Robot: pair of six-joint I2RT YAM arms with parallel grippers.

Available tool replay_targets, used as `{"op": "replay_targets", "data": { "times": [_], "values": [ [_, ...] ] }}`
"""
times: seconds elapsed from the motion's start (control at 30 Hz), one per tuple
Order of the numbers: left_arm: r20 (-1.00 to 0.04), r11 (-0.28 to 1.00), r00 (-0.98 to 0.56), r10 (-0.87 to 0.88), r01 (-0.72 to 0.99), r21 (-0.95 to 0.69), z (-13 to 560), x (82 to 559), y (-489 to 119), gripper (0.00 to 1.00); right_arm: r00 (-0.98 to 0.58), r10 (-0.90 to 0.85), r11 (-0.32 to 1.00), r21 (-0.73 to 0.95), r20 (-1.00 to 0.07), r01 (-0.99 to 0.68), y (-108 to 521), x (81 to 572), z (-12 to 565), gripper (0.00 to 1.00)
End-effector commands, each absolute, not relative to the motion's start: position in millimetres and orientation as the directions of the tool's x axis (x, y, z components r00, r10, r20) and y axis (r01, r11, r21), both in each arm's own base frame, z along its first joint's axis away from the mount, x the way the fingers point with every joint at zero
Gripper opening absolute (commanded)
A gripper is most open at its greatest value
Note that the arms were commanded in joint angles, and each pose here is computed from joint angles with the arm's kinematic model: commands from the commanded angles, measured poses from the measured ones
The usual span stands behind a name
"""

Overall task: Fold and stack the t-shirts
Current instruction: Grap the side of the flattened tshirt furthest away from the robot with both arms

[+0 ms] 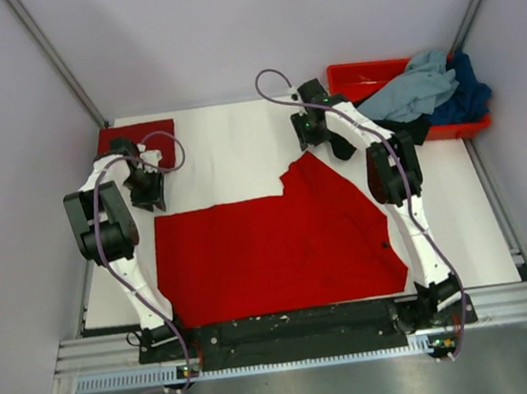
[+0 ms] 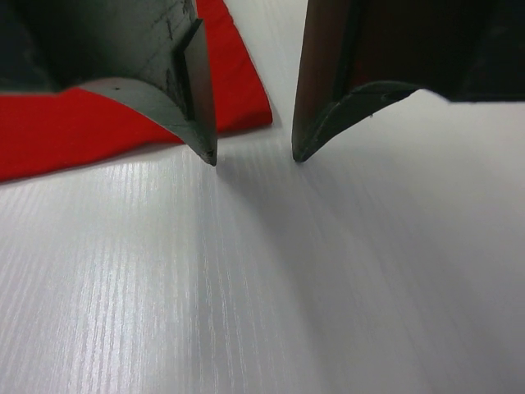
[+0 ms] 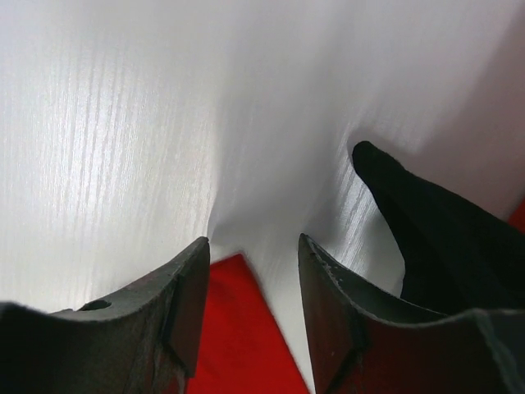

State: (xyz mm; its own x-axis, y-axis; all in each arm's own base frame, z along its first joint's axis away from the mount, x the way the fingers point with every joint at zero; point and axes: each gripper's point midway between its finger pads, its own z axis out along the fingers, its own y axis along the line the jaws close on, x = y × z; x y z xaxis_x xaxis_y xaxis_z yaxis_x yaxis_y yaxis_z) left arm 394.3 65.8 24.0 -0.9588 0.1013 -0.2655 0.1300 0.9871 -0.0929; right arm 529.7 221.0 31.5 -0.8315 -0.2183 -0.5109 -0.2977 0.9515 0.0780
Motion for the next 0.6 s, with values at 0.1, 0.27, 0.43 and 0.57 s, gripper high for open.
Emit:
{"op": "replay_targets", "data": {
  "times": [0.1,0.27,0.43,0.57],
  "values": [
    [-0.182,0.973,-0.977,0.108,0.141,-0.183,13.1,373.0,55.9,0.44,-0.897,-0.286,0.937,0.096,-0.336,-0.335,224.7,472.2,3.1,0.46],
    [-0.162,0.978,-0.980,0.114,0.139,-0.156,19.0,361.2,61.1,0.47,-0.896,-0.283,0.941,0.080,-0.343,-0.328,226.2,469.7,8.8,0.43],
    [-0.193,0.984,-0.976,0.106,0.130,-0.118,34.8,360.5,71.3,0.47,-0.902,-0.287,0.948,0.042,-0.324,-0.316,219.3,463.2,4.1,0.31],
    [-0.199,0.982,-0.973,0.115,0.141,-0.123,40.7,358.5,71.4,0.49,-0.897,-0.304,0.941,0.046,-0.319,-0.335,221.6,456.8,6.7,0.03]
  ]
}}
